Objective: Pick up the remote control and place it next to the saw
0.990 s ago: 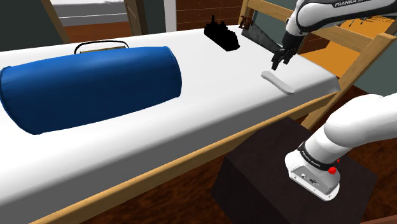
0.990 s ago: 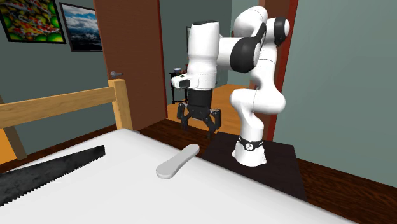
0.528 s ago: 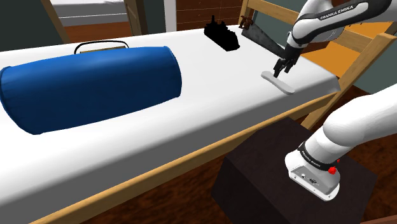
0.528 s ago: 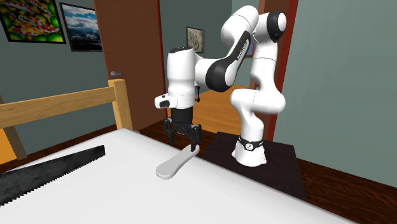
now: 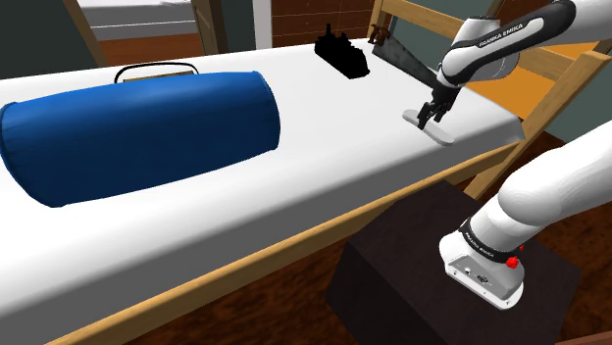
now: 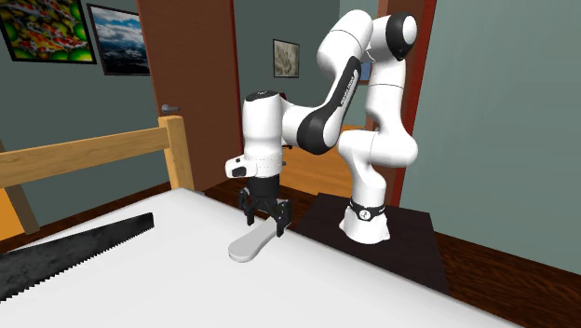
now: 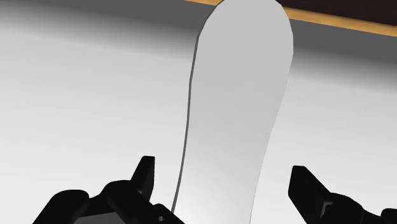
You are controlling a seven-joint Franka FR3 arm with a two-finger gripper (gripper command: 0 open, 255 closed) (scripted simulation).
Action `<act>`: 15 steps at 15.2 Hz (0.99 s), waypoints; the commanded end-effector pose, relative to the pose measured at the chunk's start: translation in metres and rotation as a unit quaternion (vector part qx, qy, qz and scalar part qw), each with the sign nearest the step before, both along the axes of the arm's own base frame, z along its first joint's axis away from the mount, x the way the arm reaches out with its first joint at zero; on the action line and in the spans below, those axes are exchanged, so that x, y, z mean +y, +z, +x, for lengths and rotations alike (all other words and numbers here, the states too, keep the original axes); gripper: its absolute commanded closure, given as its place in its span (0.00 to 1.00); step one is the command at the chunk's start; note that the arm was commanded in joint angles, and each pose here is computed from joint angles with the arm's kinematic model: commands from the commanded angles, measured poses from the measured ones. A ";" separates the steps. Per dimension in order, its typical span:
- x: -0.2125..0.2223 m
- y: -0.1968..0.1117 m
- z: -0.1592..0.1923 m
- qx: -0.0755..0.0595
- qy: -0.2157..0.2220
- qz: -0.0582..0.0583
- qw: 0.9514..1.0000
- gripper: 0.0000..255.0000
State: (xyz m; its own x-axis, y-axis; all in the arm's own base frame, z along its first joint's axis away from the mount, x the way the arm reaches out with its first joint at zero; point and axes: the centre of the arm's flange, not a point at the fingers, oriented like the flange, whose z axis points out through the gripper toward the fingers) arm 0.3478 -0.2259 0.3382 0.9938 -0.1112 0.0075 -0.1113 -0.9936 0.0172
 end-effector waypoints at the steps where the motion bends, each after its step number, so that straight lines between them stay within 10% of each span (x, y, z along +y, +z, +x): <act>1: -0.001 -0.005 0.000 0.000 0.000 0.000 1.000 0.00; 7: -0.001 -0.005 0.000 0.000 0.000 0.000 1.000 0.00; 8: -0.001 -0.005 0.000 0.000 0.000 0.000 1.000 1.00; 15: -0.001 -0.005 0.000 0.000 0.000 0.000 1.000 1.00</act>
State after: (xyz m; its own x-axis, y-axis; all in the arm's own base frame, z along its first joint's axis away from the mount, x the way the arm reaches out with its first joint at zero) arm 0.3478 -0.2266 0.3336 0.9937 -0.1116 0.0084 -0.1117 -0.9936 0.0173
